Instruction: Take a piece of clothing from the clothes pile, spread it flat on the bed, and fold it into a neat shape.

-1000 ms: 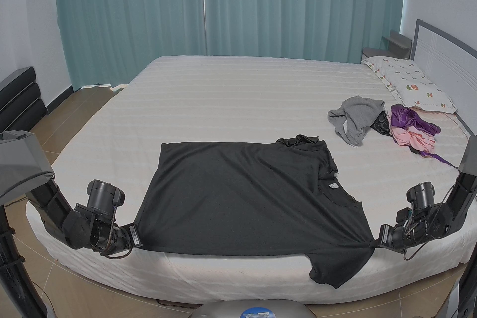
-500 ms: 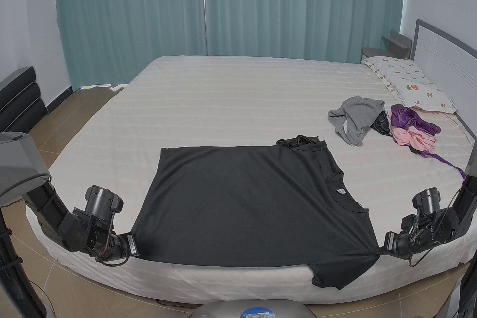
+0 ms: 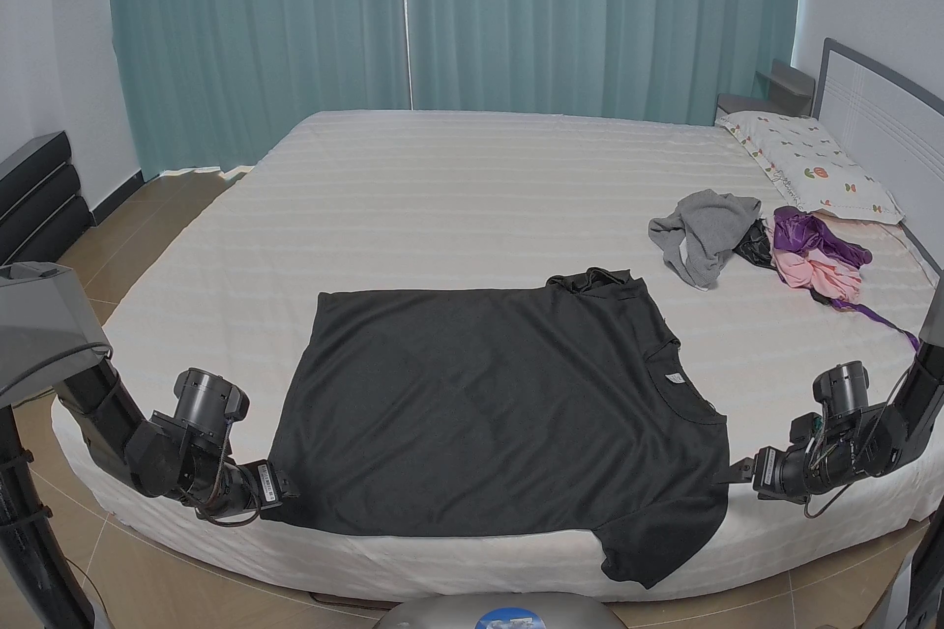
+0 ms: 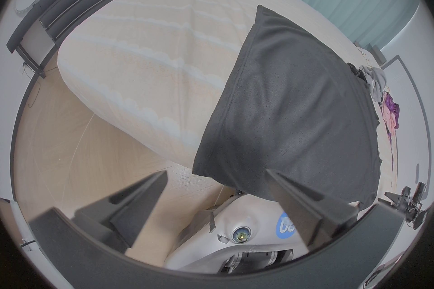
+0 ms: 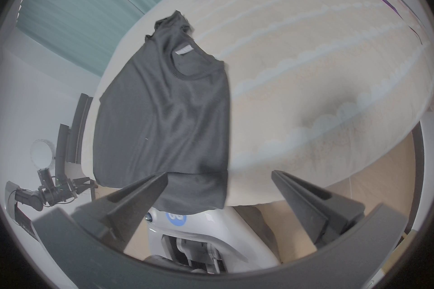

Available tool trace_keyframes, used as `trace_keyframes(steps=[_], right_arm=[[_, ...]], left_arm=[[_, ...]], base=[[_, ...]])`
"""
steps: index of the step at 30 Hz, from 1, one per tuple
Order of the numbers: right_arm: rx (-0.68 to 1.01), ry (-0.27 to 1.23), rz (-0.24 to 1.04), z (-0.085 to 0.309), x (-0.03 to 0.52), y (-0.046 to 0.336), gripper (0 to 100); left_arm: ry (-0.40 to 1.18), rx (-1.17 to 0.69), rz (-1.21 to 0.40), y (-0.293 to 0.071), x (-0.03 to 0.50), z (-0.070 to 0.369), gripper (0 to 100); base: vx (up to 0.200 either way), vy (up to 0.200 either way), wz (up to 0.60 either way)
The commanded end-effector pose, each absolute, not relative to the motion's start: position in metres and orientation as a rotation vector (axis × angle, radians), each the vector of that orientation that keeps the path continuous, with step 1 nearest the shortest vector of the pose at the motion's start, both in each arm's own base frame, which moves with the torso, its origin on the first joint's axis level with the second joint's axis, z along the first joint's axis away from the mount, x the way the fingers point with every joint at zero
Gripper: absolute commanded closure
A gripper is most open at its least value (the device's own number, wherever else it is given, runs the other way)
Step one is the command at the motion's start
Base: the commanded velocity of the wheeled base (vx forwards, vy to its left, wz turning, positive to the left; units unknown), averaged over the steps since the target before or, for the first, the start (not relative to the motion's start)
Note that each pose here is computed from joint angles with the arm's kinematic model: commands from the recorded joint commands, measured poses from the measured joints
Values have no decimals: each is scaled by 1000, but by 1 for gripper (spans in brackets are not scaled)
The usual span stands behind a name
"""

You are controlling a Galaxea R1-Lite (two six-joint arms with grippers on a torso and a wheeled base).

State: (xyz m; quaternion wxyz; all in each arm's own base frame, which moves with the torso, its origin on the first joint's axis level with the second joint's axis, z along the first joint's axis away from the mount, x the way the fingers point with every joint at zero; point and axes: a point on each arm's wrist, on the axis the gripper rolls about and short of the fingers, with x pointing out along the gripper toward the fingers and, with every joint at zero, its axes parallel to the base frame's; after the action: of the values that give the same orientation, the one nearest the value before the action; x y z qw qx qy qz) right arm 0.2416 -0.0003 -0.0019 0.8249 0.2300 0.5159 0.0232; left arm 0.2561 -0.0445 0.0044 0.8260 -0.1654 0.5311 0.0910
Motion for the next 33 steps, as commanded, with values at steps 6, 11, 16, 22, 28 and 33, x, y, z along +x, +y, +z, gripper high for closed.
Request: trace_keyframes(steps=[6, 11, 16, 22, 28, 33], right_arm=[[628, 937, 132, 36, 279, 34, 0], [690, 960, 92, 19, 284, 35, 0], [773, 888, 79, 18, 294, 31, 0], [865, 868, 54, 20, 296, 33, 0], [869, 870, 54, 19, 296, 34, 0], [870, 865, 52, 20, 296, 33, 0]], left_arm=[[1006, -470, 178, -44, 269, 33, 0], [960, -508, 178, -46, 274, 39, 0], [915, -553, 193, -44, 279, 43, 0], [922, -565, 203, -42, 280, 41, 0], [917, -571, 210, -39, 283, 41, 0], [918, -570, 206, -39, 282, 41, 0]], base=[[0, 0, 0], [0, 0, 0], [0, 0, 0], [0, 100, 0], [0, 200, 0], [0, 0, 0]])
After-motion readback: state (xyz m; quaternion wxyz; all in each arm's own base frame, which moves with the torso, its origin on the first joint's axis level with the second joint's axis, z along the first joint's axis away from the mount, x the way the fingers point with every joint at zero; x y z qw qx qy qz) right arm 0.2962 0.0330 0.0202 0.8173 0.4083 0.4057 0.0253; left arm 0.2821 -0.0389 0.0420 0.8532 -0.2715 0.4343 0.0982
